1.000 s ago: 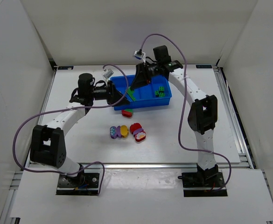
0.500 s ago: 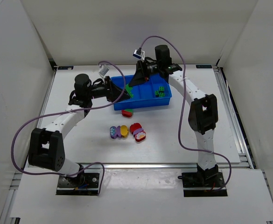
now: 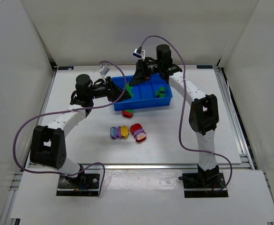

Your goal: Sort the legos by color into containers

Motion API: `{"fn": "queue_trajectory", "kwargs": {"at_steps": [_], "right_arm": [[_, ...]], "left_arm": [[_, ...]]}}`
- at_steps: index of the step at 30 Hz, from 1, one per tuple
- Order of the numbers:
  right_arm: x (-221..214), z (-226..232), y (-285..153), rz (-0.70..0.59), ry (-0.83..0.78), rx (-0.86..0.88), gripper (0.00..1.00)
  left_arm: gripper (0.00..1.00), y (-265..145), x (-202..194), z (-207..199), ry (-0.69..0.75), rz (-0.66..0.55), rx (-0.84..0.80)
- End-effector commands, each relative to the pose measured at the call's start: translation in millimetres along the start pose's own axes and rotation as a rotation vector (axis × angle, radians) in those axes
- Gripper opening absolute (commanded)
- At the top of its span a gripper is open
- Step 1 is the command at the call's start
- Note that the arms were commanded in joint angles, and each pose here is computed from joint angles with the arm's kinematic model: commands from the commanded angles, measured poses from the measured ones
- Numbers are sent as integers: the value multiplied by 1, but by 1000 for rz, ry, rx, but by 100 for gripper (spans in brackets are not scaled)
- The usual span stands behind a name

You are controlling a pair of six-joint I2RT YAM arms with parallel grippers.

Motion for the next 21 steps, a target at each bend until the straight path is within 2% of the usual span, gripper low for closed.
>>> {"fn": "queue_trajectory", "kwargs": {"at_steps": [1,9,21], "right_arm": [[8,17,-3,4,-63,26,7],[6,16,1,6,-67,28,6],[5,20,8,18,-62,46,6]], "left_arm": [[81,-1,10,-8,50,-19,-22],[80,0,12,-8,49,-19,-28],[71,2,14,-6,45,-21,-30]]}}
Point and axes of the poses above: each gripper's point midway between its finger pads, its own y axis out along the fingers, its own z axis along the line the jaws close on, x = y × z, the point moved 7 cm from there along -y, back along the fingers, and after that the axes turned 15 degrees about -y, right-handed, at the moved point
